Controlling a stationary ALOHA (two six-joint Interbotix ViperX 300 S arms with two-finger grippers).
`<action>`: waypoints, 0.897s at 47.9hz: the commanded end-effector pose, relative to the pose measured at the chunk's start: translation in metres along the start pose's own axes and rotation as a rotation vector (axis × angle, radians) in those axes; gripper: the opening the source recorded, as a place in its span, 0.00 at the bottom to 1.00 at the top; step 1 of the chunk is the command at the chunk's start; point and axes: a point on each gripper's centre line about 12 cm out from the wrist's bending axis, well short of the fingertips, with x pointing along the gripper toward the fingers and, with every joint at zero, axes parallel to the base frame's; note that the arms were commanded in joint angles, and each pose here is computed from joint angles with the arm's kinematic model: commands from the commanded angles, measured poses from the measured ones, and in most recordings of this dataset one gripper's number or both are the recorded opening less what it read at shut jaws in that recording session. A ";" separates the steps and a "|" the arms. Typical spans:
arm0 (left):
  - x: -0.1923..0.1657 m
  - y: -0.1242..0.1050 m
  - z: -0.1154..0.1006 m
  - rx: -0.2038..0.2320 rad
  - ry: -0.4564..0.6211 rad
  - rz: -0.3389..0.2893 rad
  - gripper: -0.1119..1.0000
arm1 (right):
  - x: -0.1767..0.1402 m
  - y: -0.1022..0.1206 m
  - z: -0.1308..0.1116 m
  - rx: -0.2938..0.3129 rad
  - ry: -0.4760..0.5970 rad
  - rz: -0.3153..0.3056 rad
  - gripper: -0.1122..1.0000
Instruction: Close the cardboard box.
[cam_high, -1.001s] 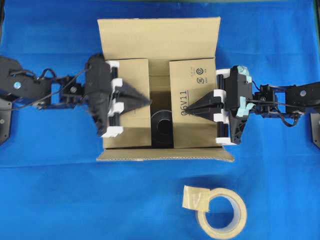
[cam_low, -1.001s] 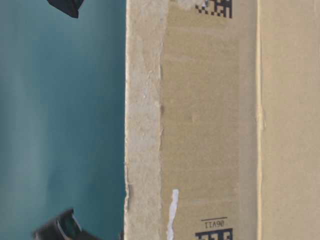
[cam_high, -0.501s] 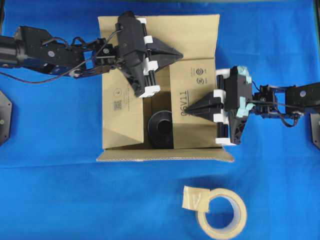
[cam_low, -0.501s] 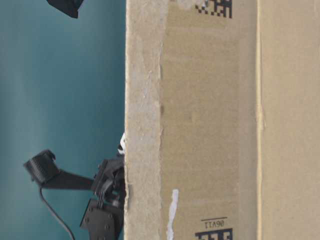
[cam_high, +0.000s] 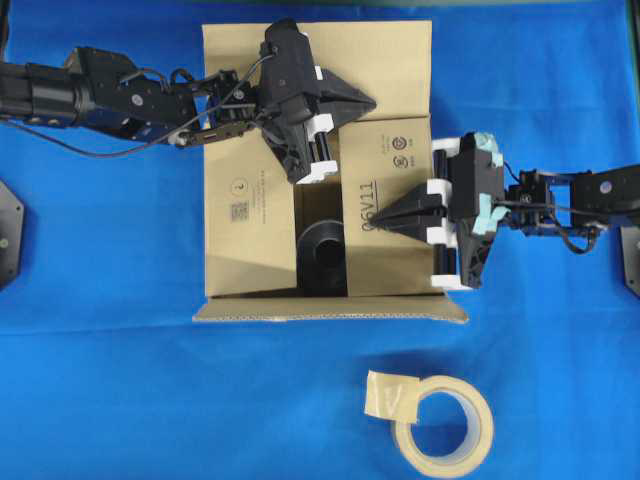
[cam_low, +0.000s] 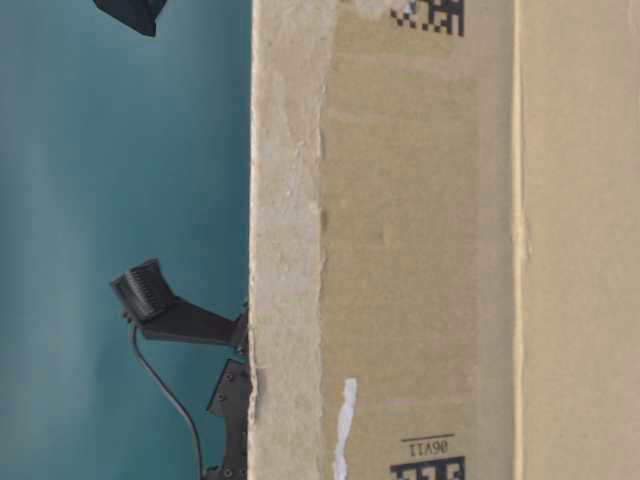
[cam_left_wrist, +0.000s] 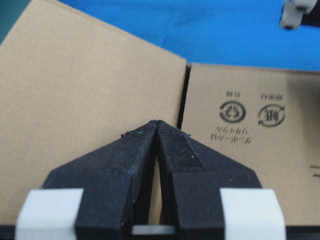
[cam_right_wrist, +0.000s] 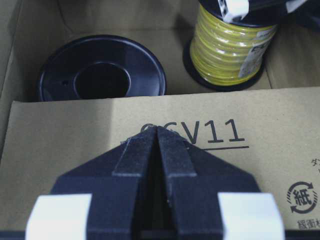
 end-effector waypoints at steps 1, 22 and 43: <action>-0.001 0.002 0.005 -0.003 -0.016 0.004 0.10 | 0.001 0.001 0.011 0.003 -0.035 0.003 0.10; 0.002 -0.007 -0.004 -0.019 -0.008 -0.013 0.10 | 0.000 0.002 0.013 0.003 -0.039 0.006 0.10; 0.002 -0.009 -0.005 -0.020 -0.005 -0.017 0.10 | -0.031 0.009 0.051 0.006 -0.139 0.032 0.10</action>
